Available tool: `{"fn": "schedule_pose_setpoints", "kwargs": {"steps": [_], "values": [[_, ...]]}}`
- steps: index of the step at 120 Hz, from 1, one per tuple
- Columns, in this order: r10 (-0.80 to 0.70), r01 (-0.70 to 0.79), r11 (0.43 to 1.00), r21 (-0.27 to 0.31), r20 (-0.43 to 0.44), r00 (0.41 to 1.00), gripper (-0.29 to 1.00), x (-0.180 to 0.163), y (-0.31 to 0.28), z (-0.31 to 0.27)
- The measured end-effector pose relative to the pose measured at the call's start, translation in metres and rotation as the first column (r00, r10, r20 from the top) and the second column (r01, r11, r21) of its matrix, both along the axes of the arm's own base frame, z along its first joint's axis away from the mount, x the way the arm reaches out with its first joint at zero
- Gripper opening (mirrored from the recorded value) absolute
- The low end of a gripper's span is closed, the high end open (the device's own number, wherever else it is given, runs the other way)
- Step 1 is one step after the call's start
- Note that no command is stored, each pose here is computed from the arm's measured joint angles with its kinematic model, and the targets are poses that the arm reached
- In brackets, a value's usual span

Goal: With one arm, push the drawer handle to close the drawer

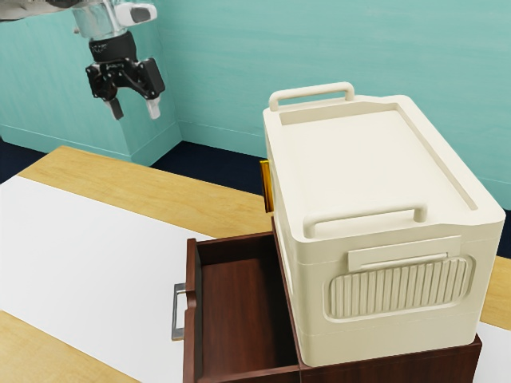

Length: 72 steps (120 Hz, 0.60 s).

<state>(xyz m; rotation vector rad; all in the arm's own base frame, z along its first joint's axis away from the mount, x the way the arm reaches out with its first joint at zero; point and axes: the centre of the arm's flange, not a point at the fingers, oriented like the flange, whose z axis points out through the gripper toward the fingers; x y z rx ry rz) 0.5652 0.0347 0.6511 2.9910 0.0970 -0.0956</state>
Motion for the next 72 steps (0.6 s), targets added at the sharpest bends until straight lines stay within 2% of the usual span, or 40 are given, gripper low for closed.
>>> {"fn": "schedule_pose_setpoints", "kwargs": {"steps": [17,23,34,42,54,72], "values": [[-0.029,0.029,0.999,0.021,-0.001,1.0,0.7,-0.001,-0.018,-0.015],[-0.049,0.05,0.998,0.035,-0.016,0.999,0.7,-0.051,-0.025,-0.02],[-0.094,0.093,0.994,0.06,0.014,0.995,0.7,-0.174,-0.028,-0.036],[-0.193,0.192,0.98,0.047,0.015,0.981,0.68,-0.211,-0.03,-0.058],[-0.384,0.383,0.923,0.045,0.001,0.923,0.6,-0.208,-0.027,-0.107],[-0.509,0.505,0.847,0.169,-0.021,0.861,0.36,-0.17,-0.038,-0.167]]}}
